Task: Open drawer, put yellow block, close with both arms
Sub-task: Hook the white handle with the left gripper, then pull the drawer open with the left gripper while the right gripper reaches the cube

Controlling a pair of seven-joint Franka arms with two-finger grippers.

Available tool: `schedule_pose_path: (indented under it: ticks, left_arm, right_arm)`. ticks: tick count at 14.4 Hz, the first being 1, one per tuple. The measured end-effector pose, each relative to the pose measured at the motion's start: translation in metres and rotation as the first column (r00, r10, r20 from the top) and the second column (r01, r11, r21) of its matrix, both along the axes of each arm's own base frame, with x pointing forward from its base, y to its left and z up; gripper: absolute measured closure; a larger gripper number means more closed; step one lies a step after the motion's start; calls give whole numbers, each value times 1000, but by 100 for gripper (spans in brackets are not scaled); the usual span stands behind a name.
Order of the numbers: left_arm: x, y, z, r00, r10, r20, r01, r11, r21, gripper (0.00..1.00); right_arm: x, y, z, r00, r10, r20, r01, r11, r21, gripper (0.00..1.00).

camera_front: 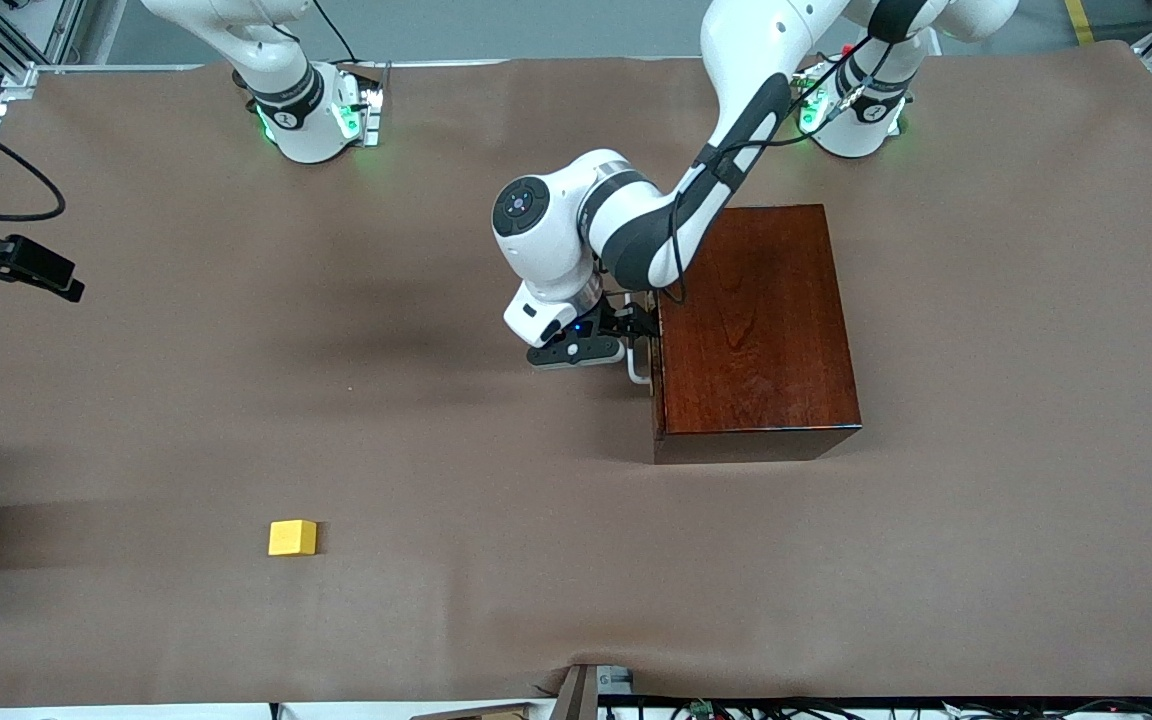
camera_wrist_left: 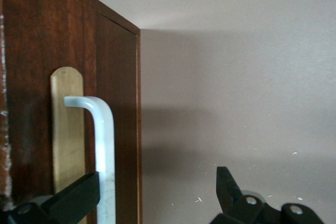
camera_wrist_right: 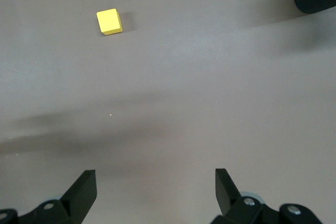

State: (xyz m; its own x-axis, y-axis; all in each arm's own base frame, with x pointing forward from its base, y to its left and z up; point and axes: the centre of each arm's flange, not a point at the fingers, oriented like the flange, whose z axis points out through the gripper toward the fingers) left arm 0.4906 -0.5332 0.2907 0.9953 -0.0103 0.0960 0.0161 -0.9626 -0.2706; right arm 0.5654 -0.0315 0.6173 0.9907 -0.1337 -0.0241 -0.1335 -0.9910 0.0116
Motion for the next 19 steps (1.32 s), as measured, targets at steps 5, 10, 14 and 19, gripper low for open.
schedule_pose_path:
  ticks: [5,10,14,19]
  left_arm:
    - [1,2,1,1000,7,-1,-7,1000,7,0]
    - [-6,-10,-7,995,90,38,-89,995,-35,0]
    - [-7,-22,-4,983,162,84,-151,982,-117,0]
    - [-14,-38,-2,977,181,112,-158,968,-194,0]
  right_arm:
    - [0,0,0,1000,0,1,0,1000,0,0]
    - [29,17,-25,998,33,47,-33,999,-2,0]
    - [74,56,-72,996,78,31,-80,995,57,0]
    - [118,98,-144,989,121,83,-127,989,72,0]
